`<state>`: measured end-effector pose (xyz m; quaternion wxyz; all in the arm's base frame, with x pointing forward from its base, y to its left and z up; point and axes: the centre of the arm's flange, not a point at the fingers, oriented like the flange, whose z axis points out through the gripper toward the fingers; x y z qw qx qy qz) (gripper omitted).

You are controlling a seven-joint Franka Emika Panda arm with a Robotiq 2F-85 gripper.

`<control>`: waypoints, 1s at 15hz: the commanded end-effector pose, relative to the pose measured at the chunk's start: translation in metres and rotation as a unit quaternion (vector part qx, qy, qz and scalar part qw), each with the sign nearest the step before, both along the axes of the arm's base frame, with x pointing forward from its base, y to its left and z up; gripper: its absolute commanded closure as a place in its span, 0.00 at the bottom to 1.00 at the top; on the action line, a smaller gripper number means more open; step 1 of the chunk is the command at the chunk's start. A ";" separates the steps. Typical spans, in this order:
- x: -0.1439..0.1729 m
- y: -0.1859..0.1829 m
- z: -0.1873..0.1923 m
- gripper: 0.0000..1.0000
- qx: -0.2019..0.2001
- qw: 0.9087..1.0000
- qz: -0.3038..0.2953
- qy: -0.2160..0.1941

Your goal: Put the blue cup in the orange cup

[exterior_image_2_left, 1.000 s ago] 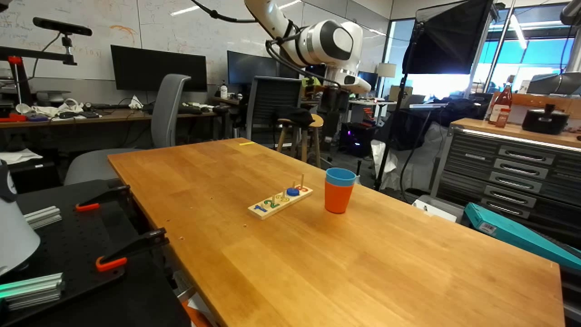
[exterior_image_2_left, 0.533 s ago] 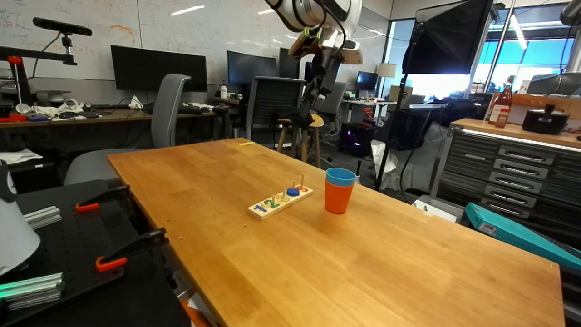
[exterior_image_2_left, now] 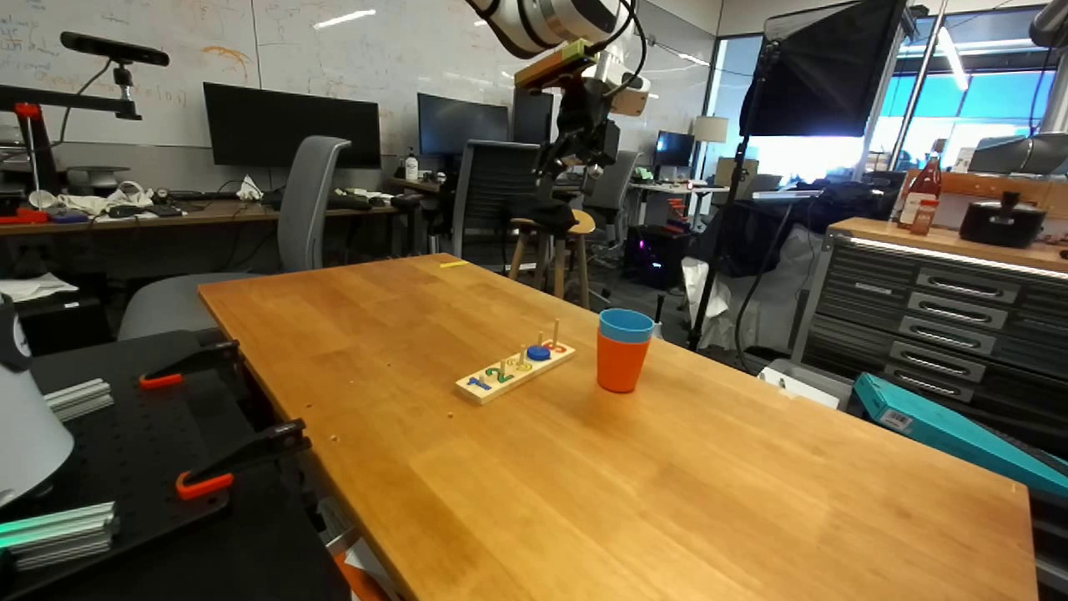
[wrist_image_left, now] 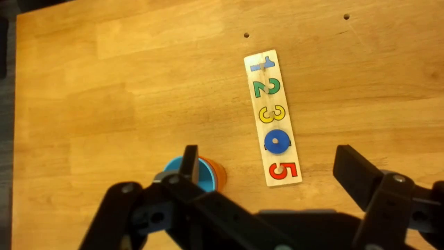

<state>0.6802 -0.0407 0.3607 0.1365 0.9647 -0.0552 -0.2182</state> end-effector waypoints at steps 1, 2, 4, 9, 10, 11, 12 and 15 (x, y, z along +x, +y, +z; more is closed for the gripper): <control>0.005 0.032 0.004 0.00 0.010 0.995 0.093 -0.034; 0.011 0.043 0.003 0.00 0.017 0.992 0.114 -0.048; 0.025 0.062 0.003 0.00 0.041 0.985 0.144 -0.089; 0.057 0.083 0.018 0.00 0.082 0.976 0.128 -0.158; 0.060 0.083 0.023 0.00 0.085 0.974 0.124 -0.168; 0.062 0.080 0.032 0.00 0.089 0.974 0.119 -0.174; 0.063 0.078 0.040 0.00 0.092 0.973 0.117 -0.177; 0.066 0.067 0.067 0.00 0.103 0.971 0.098 -0.194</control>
